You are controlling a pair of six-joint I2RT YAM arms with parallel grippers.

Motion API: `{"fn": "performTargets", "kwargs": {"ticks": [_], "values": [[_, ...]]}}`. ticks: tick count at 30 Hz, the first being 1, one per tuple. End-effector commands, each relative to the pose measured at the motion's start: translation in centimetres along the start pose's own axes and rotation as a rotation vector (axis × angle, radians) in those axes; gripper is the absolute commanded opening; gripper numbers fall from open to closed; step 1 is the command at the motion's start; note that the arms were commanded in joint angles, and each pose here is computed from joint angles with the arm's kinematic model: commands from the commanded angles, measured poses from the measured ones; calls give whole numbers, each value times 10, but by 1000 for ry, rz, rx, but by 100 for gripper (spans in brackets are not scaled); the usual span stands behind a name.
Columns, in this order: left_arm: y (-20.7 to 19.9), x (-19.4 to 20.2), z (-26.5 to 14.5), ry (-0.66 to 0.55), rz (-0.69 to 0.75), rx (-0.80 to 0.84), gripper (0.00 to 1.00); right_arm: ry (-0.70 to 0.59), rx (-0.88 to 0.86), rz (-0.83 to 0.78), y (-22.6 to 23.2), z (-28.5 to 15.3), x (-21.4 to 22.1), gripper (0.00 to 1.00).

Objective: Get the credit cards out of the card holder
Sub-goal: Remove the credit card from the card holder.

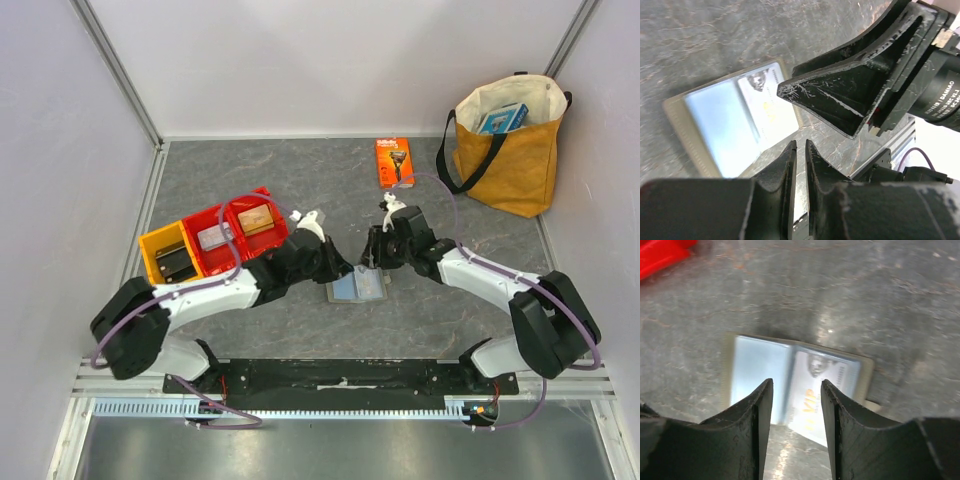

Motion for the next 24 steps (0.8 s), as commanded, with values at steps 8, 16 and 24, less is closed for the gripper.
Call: {"fn": "performTargets", "kwargs": {"ticks": [8, 16, 24], "values": [[2, 17, 52, 103, -18, 3, 18, 24, 72, 55, -48, 6, 17, 39], [34, 44, 62, 162, -69, -46, 18, 53, 71, 67, -55, 8, 30, 28], [58, 66, 68, 203, -130, -82, 18, 76, 59, 70, -55, 10, 36, 22]]}}
Point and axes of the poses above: each gripper's point midway between its finger pads, its own z axis out along the fingers, its own y axis along the line the jaws close on, x = y × z, the point moved 1 cm from there along -z, back along the fingers, and after that the axes turned 11 degrees about z, right-handed, at the moved point
